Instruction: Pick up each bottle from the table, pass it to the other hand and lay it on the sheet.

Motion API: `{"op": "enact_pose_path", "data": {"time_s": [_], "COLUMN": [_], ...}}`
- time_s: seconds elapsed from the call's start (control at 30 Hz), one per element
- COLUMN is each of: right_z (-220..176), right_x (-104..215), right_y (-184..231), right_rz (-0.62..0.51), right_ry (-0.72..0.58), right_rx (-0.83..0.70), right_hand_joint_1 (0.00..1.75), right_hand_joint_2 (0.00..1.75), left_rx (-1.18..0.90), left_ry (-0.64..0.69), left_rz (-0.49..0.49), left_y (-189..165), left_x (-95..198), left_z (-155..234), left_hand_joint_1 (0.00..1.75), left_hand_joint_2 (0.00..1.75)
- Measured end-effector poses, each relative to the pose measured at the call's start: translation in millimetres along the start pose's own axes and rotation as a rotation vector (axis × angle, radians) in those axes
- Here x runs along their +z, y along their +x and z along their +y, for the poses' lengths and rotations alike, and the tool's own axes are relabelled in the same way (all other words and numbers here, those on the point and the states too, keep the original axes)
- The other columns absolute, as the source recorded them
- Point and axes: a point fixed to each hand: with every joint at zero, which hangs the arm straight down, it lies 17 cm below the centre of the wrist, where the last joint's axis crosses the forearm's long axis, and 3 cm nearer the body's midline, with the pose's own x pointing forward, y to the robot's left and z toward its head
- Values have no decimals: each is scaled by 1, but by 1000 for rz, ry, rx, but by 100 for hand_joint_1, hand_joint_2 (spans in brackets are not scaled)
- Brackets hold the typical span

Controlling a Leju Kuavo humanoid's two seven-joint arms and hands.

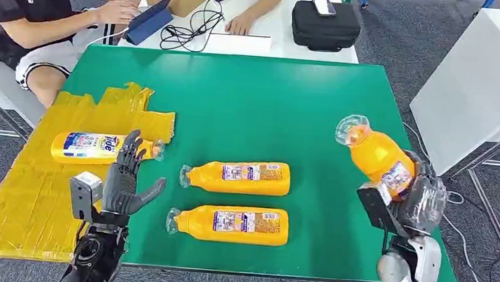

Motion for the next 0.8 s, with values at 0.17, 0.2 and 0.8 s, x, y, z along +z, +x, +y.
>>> {"op": "enact_pose_path", "data": {"time_s": [0.17,0.2,0.8], "right_z": [-35,-35,59], "right_x": [10,11,5], "right_y": [27,33,175], "right_rz": [-25,-25,-196], "right_ry": [-136,-137,256], "right_rx": [-188,-272,-1105], "right_hand_joint_1": [175,175,175], "right_hand_joint_2": [175,175,175], "left_rx": [-4,-10,-6], "left_ry": [4,0,-274], "left_rz": [12,14,-99], "left_y": [-3,-3,53], "left_x": [-9,-12,-67], "left_z": [-1,-2,-96], "left_hand_joint_1": [0,0,0], "left_hand_joint_2": [175,175,175]}}
